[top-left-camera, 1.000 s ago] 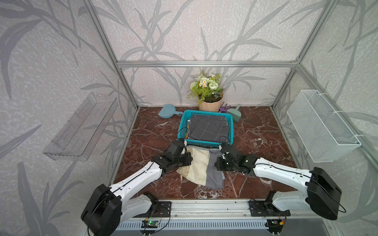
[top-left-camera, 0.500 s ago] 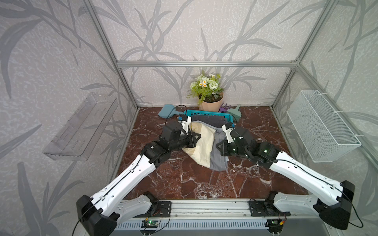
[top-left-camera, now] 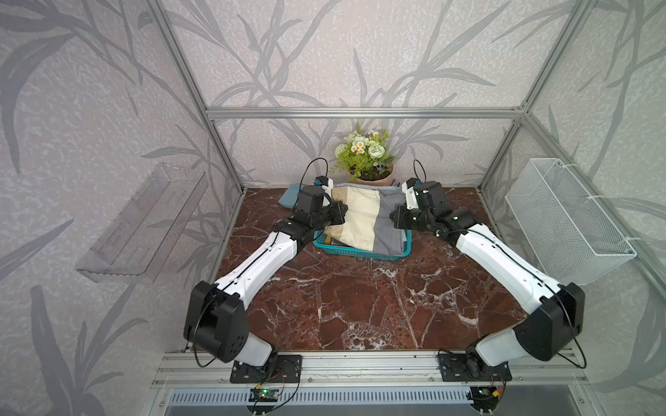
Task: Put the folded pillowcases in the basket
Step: Place the pillowcase in the basket.
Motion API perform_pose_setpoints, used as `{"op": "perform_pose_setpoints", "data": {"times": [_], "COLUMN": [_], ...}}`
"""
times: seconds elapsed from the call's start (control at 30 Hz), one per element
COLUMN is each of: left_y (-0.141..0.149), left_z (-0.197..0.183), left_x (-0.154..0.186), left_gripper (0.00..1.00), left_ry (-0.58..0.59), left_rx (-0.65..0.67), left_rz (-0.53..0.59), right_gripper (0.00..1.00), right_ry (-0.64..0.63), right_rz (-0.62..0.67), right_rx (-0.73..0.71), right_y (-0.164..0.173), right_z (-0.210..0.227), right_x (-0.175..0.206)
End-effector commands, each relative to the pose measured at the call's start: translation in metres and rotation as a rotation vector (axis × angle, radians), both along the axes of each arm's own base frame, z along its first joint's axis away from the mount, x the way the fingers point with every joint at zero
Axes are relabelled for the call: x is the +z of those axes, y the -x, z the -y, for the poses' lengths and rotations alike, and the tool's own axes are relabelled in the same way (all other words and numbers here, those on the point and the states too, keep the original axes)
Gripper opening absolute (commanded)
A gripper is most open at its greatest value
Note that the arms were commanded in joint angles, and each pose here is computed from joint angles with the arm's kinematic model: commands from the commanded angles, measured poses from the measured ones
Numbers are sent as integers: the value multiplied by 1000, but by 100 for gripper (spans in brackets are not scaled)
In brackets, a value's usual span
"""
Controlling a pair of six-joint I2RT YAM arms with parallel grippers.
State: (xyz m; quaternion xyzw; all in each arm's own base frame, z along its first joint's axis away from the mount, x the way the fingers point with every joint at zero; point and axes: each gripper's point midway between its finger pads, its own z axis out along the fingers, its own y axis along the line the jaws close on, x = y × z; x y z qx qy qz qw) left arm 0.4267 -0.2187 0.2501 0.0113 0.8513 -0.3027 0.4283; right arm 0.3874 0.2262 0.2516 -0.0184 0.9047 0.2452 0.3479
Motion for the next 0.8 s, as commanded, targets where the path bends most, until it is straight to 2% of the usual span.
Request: {"op": "perform_pose_setpoints", "data": {"times": [0.0,0.2,0.47,0.57,0.6,0.63,0.67,0.7,0.77], "left_y": [-32,-60,-81,-85,-87,-89,-90,-91,-93], "left_z": [-1,-4,-18,-25,-28,-30,-31,-33,-36], "left_x": [11,-45,-106,-121,-126,-129,-131,-131,-128], "left_gripper": [0,0,0,0,4,11,21,37,54], "left_ry": [6,-31,-59,-88,-95,-100,-106,-113,-126], "left_rx": [0,1,25,41,47,52,55,60,75], "left_rz": [95,9,-88,-108,-114,-121,-127,-128,-121], "right_gripper": [0,0,0,6,10,19,30,35,46], "right_ry": [5,36,76,94,97,104,110,115,122], "right_rz": [28,-48,-119,-124,-128,-130,-127,-119,-99], "right_rx": [-11,-42,-62,-86,-96,-108,-119,-124,-136], "right_y": [-26,-60,-86,-95,-97,-99,-100,-101,-102], "right_z": [6,11,11,16,18,20,23,24,27], "right_x": [-2,-50,-102,-112,-114,-114,-113,-111,-106]}}
